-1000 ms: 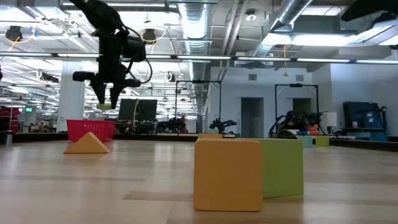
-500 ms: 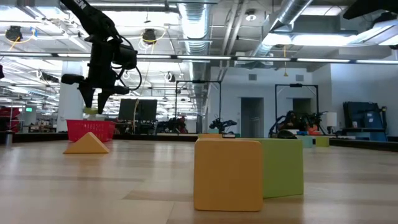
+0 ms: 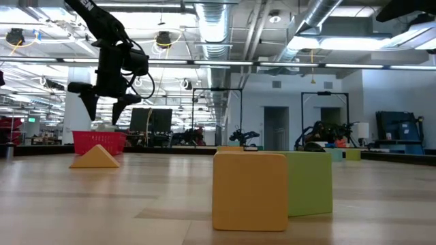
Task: Sort & place blocks by color
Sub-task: Put the blue block into the yellow bin
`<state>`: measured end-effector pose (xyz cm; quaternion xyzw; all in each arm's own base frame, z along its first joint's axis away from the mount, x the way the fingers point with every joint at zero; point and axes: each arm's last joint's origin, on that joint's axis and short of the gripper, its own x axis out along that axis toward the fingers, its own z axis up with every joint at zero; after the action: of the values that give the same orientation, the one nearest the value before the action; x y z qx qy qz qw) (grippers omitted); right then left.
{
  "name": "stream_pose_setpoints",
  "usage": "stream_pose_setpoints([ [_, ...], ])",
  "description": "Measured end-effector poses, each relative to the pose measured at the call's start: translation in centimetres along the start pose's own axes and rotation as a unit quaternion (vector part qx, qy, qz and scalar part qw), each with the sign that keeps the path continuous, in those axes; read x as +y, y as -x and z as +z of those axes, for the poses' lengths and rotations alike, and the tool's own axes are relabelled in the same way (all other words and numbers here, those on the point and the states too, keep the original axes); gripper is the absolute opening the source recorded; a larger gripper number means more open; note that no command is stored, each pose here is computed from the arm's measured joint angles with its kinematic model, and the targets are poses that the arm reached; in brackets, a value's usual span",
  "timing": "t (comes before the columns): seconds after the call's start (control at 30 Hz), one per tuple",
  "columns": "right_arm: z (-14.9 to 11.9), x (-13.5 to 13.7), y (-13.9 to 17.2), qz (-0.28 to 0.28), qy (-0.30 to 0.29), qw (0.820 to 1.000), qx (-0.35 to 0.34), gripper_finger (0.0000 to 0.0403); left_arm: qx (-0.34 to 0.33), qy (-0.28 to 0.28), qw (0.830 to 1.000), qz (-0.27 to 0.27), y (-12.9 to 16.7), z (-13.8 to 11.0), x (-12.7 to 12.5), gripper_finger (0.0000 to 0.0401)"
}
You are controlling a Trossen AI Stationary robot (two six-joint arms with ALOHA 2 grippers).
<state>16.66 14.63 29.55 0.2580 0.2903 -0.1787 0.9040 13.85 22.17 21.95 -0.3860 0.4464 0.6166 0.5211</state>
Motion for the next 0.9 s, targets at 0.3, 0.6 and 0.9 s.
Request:
stream_pose_setpoints([
  [0.3, 0.0, 0.0, 0.0, 0.002, 0.003, 1.000, 0.008, 0.0327, -0.006, -0.018, 0.999, -0.031, 0.1, 0.1, -0.6, 0.0320],
  [0.6, -0.2, -0.2, 0.0, -0.003, 0.011, 1.000, 0.020, 0.0327, -0.064, -0.089, 0.975, -0.194, 2.4, 0.6, -4.5, 0.0322],
  [0.9, 0.5, -0.5, -0.6, -0.020, -0.004, 1.000, 0.013, 0.0327, -0.137, -0.104, 0.905, -0.388, 6.2, -2.2, -11.5, 0.0308],
])
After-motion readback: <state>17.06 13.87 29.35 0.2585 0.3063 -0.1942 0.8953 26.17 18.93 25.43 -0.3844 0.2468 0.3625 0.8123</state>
